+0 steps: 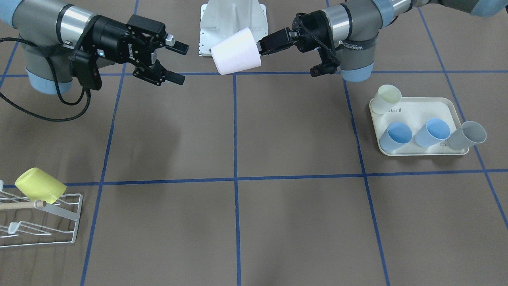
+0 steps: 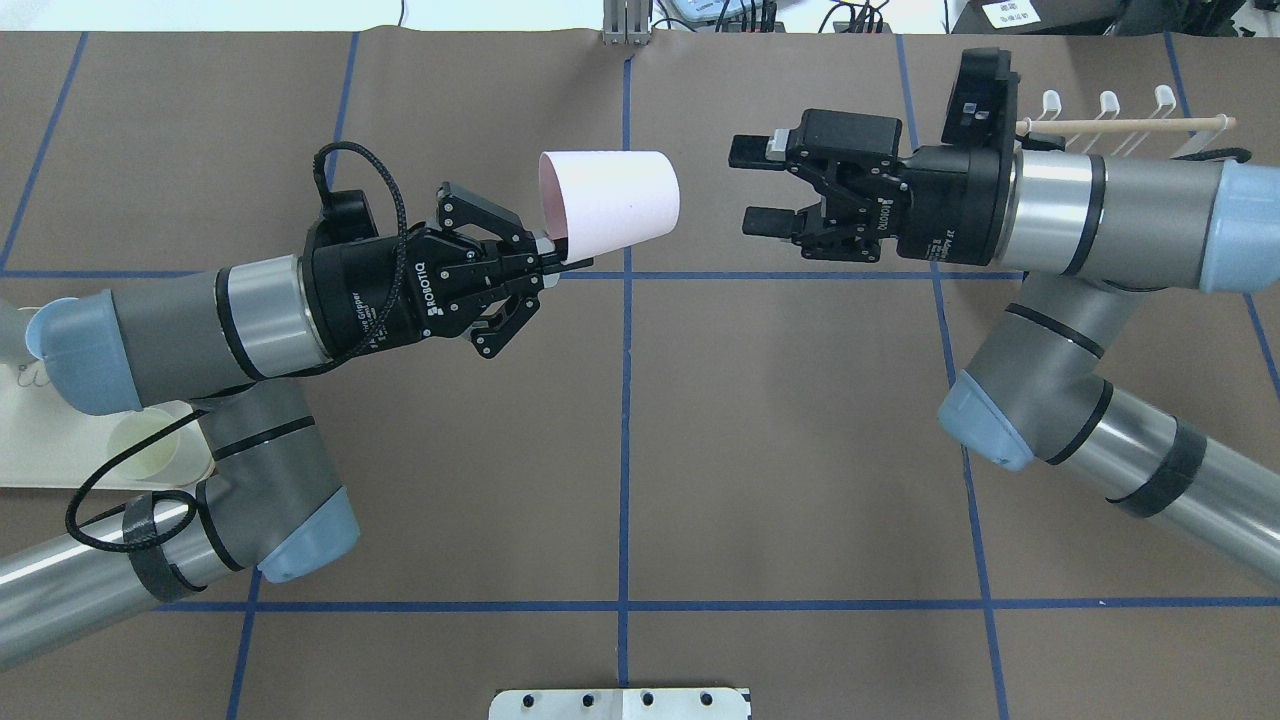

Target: Transfer IKEA cup to right arm and place on rack

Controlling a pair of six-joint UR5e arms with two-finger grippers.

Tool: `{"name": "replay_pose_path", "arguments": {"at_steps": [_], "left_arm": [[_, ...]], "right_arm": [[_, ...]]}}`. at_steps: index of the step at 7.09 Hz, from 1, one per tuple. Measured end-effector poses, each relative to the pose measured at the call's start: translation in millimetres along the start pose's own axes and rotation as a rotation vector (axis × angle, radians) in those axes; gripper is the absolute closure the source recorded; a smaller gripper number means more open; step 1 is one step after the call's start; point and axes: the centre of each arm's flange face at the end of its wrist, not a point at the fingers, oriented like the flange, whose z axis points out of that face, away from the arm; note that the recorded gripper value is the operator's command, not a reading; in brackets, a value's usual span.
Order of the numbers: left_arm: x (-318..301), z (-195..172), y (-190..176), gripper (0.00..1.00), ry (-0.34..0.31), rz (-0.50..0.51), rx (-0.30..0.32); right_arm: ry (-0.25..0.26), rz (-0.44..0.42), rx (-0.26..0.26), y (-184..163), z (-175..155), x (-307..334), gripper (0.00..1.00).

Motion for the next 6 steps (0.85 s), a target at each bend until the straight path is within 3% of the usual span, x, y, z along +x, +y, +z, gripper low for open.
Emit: {"name": "replay_pose_path", "arguments": {"at_steps": [3, 6], "left_arm": [[-10, 3, 9, 1.0, 0.008, -0.04, -0.042], [-14, 4, 15, 1.0, 0.015, -0.068, -0.068]], "right_arm": [[-0.045, 0.002, -0.019, 9, 26, -16, 0.04], [-0.059, 0.007, -0.017, 10, 36, -15, 0.04]]}}
